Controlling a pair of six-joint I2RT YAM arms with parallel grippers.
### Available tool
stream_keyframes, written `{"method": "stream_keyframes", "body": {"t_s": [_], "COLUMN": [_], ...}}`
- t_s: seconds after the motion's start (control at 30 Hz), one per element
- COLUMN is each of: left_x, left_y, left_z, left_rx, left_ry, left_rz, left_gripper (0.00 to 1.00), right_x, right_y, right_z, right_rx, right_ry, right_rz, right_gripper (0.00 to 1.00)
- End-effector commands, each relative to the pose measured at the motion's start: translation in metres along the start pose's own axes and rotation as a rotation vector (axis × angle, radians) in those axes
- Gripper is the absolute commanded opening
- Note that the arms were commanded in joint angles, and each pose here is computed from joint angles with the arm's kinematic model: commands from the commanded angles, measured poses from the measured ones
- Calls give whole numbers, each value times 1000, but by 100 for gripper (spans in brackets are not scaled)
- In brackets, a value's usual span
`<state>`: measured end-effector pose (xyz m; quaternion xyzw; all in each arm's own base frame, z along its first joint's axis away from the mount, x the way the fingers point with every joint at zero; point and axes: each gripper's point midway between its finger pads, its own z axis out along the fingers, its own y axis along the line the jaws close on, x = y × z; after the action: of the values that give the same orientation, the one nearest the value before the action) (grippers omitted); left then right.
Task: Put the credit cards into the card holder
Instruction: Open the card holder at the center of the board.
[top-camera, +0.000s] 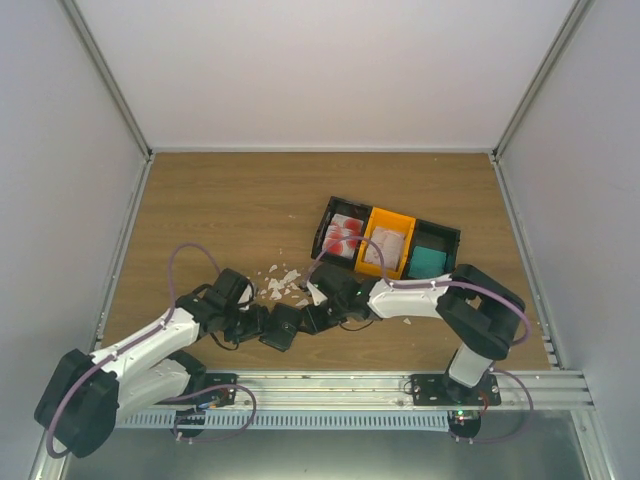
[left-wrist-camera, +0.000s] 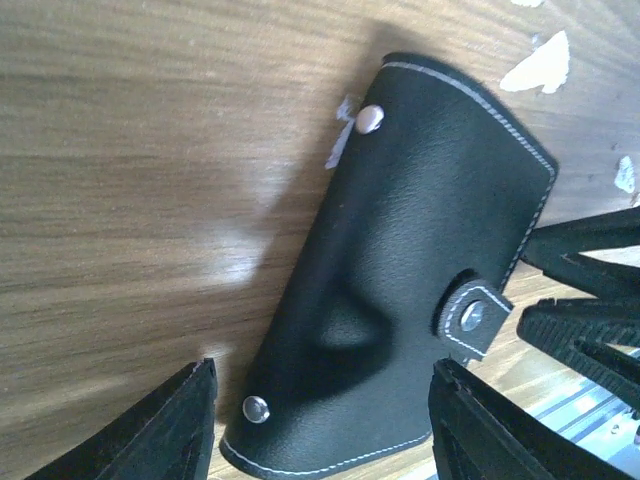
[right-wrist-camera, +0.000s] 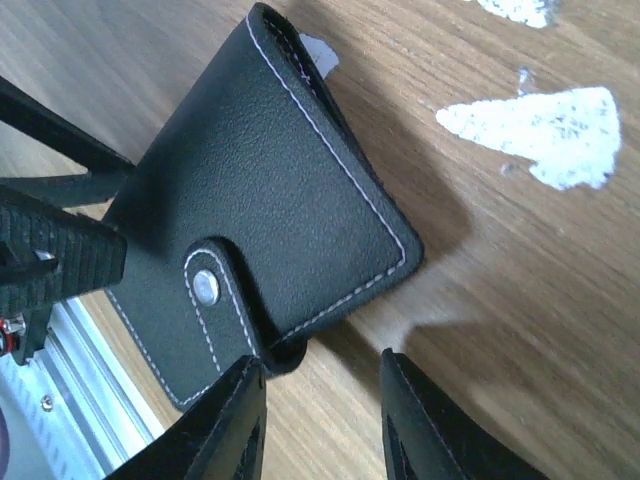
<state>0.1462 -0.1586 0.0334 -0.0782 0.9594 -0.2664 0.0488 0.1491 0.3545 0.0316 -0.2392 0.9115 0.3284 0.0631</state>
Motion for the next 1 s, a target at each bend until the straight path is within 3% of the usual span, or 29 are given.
{"method": "stream_keyframes", "body": {"t_s": [0.0, 0.3, 0.57, 0.97], "left_x": [4, 6, 0, -19], "left_y": [-3, -5, -16, -26], "left_z": [7, 15, 16, 11], "left_rx": [37, 82, 150, 183], "left_ry": [12, 25, -10, -73], "left_rz": [0, 6, 2, -1], "left_gripper": [59, 55, 43, 11], "right_x": [-8, -15, -22, -40], "right_y": [8, -8, -17, -23], "right_z": [9, 21, 25, 4], "right_rx": [-20, 85, 129, 171], "right_ry": [-2, 20, 15, -81], "right_rz": [-10, 35, 59, 52], "right_gripper": [31, 18, 13, 19]}}
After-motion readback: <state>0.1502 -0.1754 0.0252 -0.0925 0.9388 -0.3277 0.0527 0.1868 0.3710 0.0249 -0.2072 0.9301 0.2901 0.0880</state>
